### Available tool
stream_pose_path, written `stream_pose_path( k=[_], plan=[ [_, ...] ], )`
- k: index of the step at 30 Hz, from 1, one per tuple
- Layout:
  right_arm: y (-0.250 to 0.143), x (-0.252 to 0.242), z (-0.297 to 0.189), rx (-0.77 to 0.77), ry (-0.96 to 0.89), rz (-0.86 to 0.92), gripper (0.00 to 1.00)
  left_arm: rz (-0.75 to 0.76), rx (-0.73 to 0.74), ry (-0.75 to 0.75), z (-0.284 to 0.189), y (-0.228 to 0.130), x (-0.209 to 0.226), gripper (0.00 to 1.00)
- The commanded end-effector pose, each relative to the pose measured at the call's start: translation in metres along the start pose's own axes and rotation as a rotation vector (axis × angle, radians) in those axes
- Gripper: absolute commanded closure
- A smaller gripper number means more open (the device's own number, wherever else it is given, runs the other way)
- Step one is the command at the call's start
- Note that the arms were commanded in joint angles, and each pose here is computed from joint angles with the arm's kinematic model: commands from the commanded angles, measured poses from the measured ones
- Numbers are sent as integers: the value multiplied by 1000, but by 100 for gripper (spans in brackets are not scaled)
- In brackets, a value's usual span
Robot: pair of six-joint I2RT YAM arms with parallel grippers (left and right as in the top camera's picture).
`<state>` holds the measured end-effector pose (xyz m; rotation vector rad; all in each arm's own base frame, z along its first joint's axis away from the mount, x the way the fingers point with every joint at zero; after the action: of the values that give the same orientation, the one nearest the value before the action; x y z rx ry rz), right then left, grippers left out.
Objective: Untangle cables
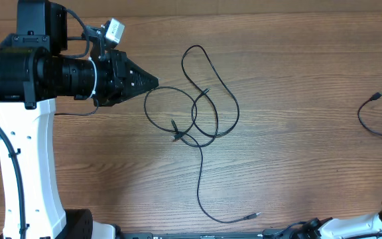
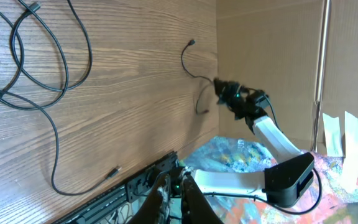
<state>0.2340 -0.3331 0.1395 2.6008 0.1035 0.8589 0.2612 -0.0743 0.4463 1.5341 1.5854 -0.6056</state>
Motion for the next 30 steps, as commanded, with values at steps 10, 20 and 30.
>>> stream_pose_path(
  k=[10, 20, 30],
  plan=[
    [71, 64, -29, -477, 278, -219, 96, 105, 139, -48, 27, -32, -37, 95],
    [86, 78, -45, -623, 360, -355, 0, 90, 147, -59, 32, -33, -43, 96],
    [35, 94, -23, -204, 540, -281, 0, 102, 138, -64, 32, -32, -43, 96]
  ],
)
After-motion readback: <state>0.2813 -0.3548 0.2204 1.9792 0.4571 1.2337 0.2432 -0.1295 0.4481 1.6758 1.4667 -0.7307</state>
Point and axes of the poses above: each gripper's point midway between its finger pads, its own z axis out along the fingers, its own x axis along the line the jaws close on, y = z × x, the point moved 9 cm from there along -z, back along the fingers, and after that the axes turned 1 degree about z, right-handed, at the moved point
